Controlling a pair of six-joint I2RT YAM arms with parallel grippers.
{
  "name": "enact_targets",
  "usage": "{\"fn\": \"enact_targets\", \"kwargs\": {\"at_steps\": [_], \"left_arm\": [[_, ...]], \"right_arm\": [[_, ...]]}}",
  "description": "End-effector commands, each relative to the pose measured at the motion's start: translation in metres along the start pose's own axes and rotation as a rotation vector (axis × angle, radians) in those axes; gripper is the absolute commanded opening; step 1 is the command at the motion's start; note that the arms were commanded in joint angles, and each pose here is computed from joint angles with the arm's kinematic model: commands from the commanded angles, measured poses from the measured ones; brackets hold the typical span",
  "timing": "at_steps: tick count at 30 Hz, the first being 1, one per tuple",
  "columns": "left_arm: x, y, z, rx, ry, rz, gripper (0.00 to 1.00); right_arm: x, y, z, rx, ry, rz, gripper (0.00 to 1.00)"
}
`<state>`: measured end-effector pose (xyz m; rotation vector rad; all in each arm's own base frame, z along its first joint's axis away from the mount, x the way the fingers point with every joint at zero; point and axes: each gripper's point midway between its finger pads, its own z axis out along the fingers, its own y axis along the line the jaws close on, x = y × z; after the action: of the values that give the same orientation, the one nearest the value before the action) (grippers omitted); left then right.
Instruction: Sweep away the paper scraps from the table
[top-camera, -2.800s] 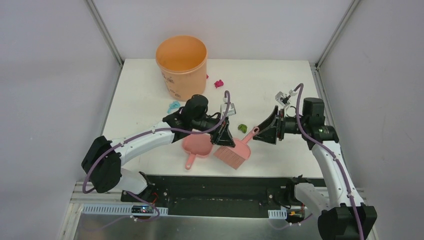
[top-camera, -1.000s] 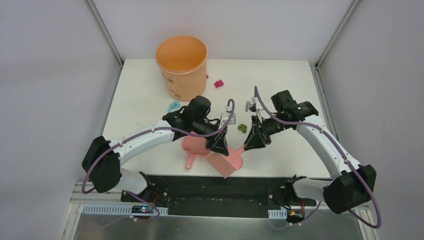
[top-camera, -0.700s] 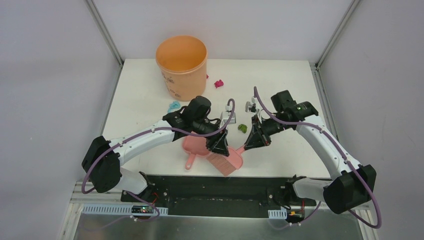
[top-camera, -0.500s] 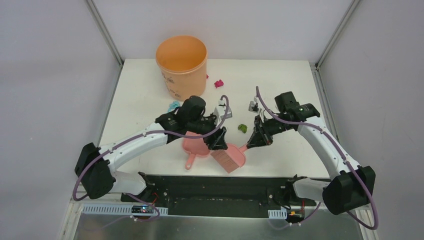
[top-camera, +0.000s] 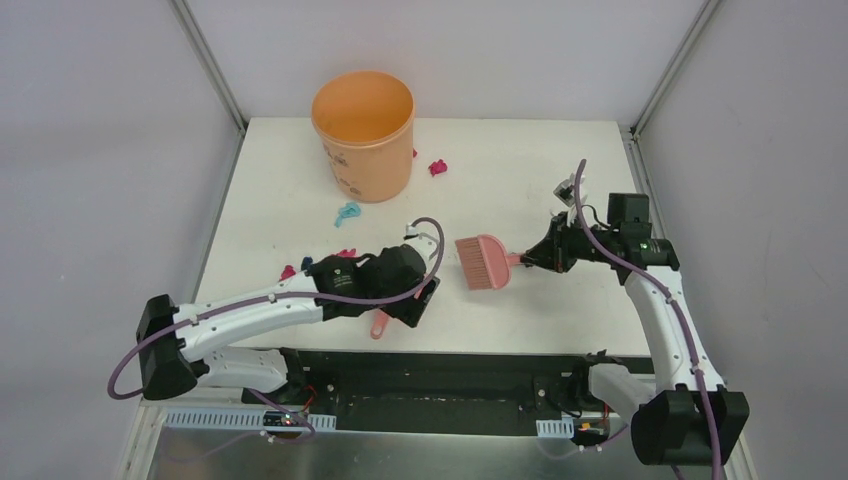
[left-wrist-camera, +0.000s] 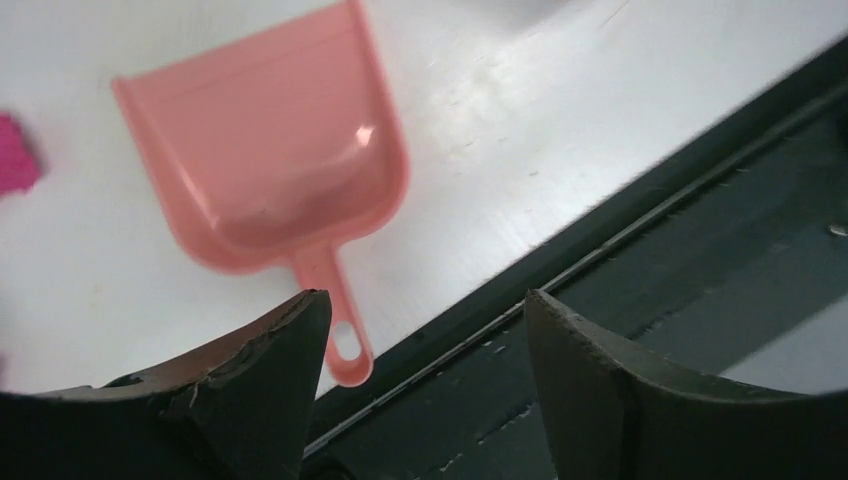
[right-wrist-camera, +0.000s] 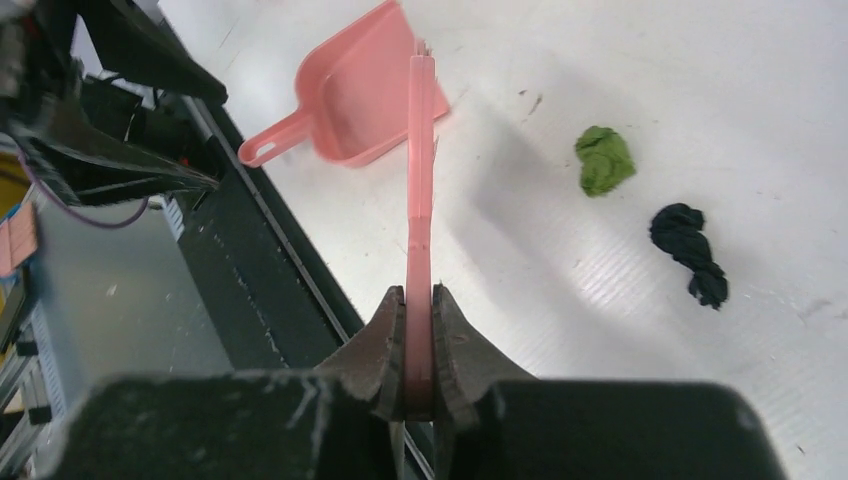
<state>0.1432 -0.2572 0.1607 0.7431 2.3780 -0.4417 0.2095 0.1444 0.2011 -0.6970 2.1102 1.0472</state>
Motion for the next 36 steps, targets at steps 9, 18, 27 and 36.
{"fn": "enact_targets", "kwargs": {"at_steps": [9,18,27,36], "left_arm": [[0.077,0.050,0.013,-0.315,0.104,-0.141,0.69],[0.096,0.044,0.017,-0.248,0.119,-0.116,0.66],[0.103,0.053,0.037,-0.258,0.057,-0.073,0.60],[0.109,0.052,0.044,-0.230,0.049,-0.060,0.48]], "right_arm": [[-0.017,-0.011,-0.004,0.012,-0.122,-0.005,0.00],[-0.015,-0.013,-0.003,0.002,-0.118,-0.005,0.00],[-0.012,-0.012,-0.004,0.002,-0.116,-0.010,0.00],[-0.012,-0.014,-0.002,-0.004,-0.110,-0.001,0.00]]}}
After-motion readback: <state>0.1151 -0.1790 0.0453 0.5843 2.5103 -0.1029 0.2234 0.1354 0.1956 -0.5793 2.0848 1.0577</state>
